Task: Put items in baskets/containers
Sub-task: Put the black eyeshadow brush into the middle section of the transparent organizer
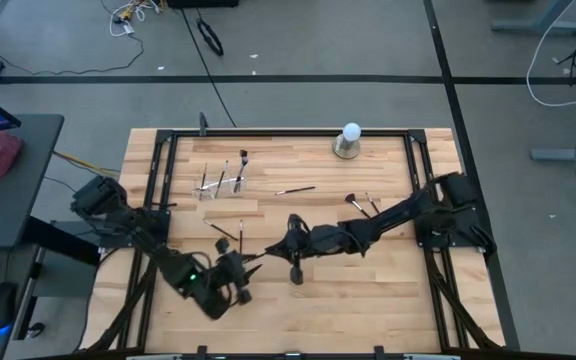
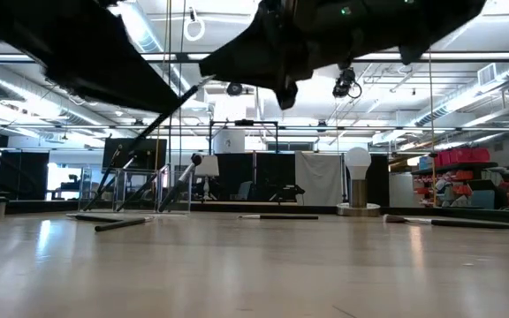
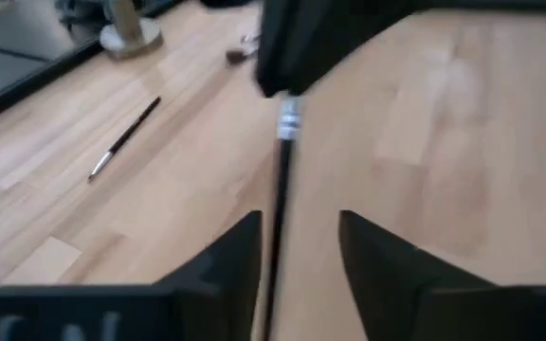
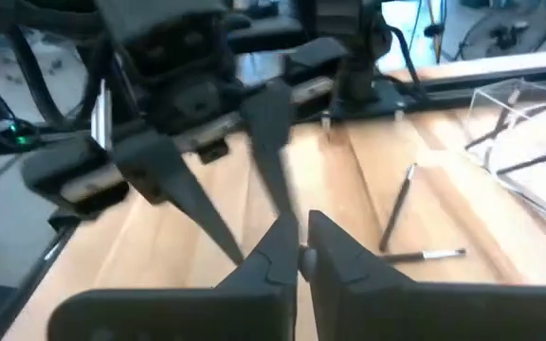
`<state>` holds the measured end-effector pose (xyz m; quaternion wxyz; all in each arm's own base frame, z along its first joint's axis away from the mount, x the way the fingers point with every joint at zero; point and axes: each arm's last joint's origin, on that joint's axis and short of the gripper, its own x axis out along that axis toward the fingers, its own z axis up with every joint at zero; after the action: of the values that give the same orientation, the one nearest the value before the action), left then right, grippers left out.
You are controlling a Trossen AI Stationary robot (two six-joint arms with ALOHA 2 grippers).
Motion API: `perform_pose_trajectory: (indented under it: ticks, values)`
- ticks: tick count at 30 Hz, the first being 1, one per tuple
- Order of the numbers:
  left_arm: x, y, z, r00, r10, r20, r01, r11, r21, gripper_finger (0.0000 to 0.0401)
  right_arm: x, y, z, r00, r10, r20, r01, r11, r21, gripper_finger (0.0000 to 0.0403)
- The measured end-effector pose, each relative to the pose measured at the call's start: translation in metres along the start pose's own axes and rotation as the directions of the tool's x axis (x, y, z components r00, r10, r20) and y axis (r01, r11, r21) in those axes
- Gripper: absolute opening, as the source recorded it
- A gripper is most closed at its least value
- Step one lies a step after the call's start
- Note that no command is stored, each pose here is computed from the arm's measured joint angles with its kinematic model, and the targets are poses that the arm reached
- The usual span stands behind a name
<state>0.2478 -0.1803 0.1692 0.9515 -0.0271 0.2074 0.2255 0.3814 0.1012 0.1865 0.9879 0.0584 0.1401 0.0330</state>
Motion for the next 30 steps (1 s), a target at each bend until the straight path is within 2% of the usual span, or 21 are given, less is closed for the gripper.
perform_pose_trajectory:
  ticks: [4,8,12,18,22,26,30]
  values:
    - [0.020,0.011,0.007,0.999,0.022,-0.048,-0.020,0.999,0.036,0.0188,-0.005,0.000,0.004,1.000,-0.010,-0.030,0.008,0.999,-0.037,0.0007]
    - [0.032,0.018,0.012,0.996,0.008,-0.088,-0.003,0.998,0.063,0.0190,-0.006,0.000,0.003,0.999,-0.016,-0.044,0.014,0.999,-0.042,0.0006]
    - [0.036,0.018,0.015,0.996,-0.005,-0.087,0.011,0.997,0.070,0.0153,-0.006,-0.002,0.001,0.997,-0.035,-0.067,0.032,0.998,-0.048,0.0006]
    - [0.036,0.014,0.020,0.997,-0.049,-0.053,0.052,0.997,0.048,0.0077,-0.006,-0.002,-0.001,0.996,-0.037,-0.078,0.033,0.998,-0.051,0.0010]
    - [0.037,0.014,0.020,0.996,-0.062,-0.062,0.066,0.995,0.070,0.0021,-0.006,-0.002,-0.001,0.996,-0.036,-0.082,0.032,0.998,-0.051,0.0019]
    - [0.037,0.015,0.020,0.998,-0.037,-0.053,0.041,0.997,0.071,0.0020,-0.010,-0.003,0.000,0.991,-0.064,-0.117,0.054,0.995,-0.089,0.0042]
    - [0.031,0.030,0.022,0.998,0.015,-0.060,-0.009,0.996,0.092,0.0020,-0.027,-0.004,0.010,0.965,-0.216,-0.151,0.198,0.973,-0.122,0.0068]
